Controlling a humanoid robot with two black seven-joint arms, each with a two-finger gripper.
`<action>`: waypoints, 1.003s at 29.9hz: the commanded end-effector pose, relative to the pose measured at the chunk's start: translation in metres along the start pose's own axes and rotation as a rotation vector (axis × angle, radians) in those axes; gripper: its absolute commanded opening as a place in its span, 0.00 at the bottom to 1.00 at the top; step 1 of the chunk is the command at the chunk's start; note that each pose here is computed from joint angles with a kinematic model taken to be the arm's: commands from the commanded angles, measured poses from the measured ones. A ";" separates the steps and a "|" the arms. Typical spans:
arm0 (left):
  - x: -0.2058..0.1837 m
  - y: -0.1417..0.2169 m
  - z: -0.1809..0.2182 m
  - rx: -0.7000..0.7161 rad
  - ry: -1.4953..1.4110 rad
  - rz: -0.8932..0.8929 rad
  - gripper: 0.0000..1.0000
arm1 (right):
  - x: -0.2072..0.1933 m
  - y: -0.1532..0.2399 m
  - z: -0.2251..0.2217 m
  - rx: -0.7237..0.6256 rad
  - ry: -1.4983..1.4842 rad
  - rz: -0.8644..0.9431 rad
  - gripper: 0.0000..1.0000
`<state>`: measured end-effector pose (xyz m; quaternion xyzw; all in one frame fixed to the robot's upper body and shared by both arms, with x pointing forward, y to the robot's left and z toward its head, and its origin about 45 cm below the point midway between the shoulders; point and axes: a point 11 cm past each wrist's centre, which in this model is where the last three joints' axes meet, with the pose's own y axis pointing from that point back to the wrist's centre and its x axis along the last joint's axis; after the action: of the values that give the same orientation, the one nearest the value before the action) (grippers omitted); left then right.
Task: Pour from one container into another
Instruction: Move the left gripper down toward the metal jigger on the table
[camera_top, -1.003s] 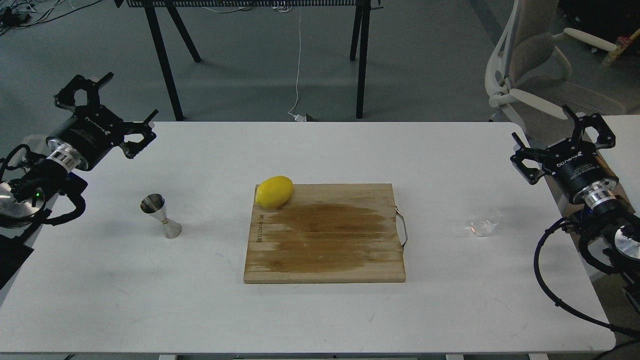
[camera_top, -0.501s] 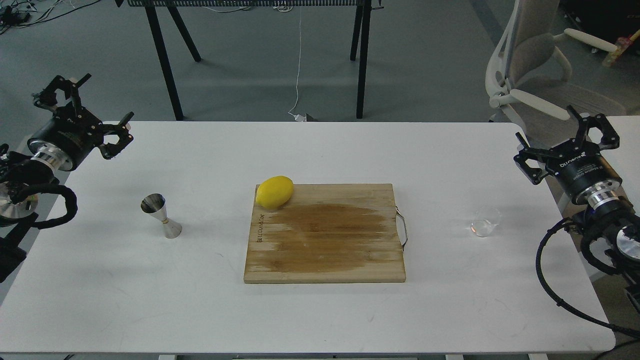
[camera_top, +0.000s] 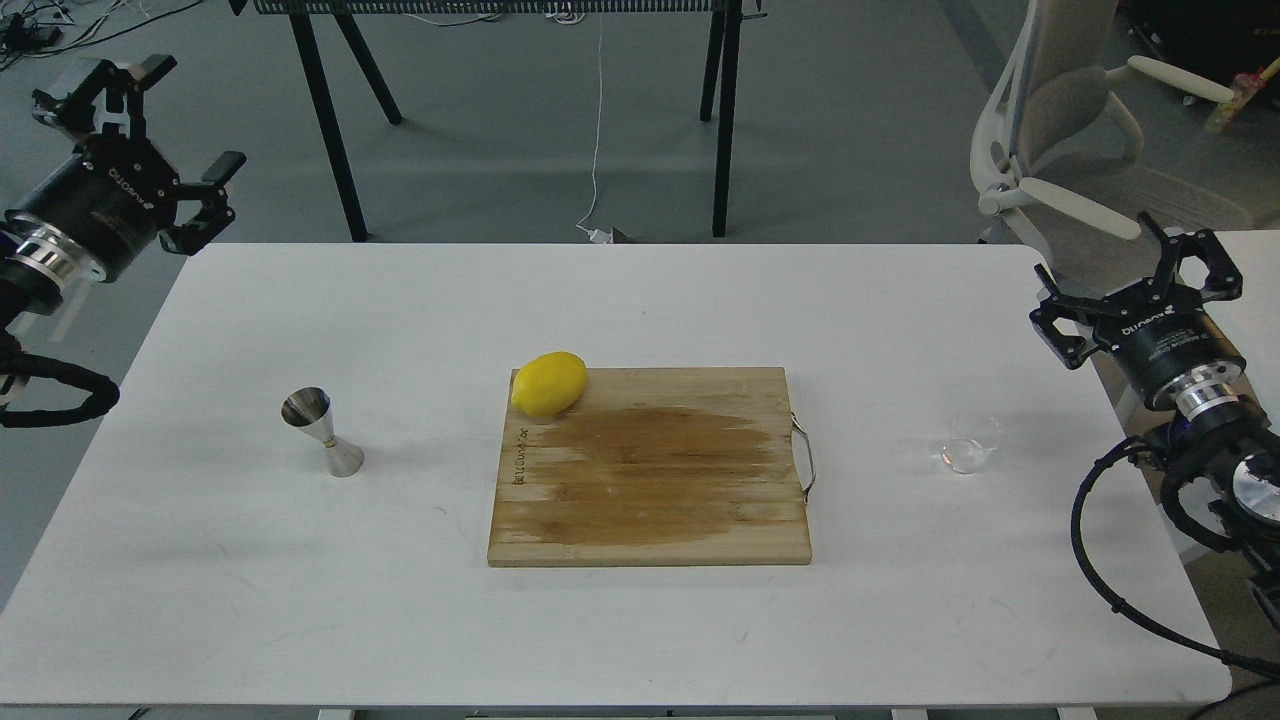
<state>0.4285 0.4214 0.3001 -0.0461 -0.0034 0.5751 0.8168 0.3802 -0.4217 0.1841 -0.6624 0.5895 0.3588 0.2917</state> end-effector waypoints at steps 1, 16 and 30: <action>-0.018 -0.008 0.013 -0.056 -0.130 -0.073 1.00 | 0.001 0.000 0.001 0.000 -0.002 0.003 0.99; -0.082 0.019 -0.035 0.004 -0.553 -0.290 1.00 | 0.014 0.009 0.003 0.001 -0.005 0.039 0.99; -0.066 0.085 -0.083 0.044 -1.008 -0.056 0.99 | 0.021 0.015 0.006 -0.002 -0.008 0.057 0.99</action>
<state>0.3410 0.3792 0.2188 0.2281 -0.3369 0.5050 0.7612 0.3658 -0.4306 0.1638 -0.6442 0.6065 0.3707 0.2825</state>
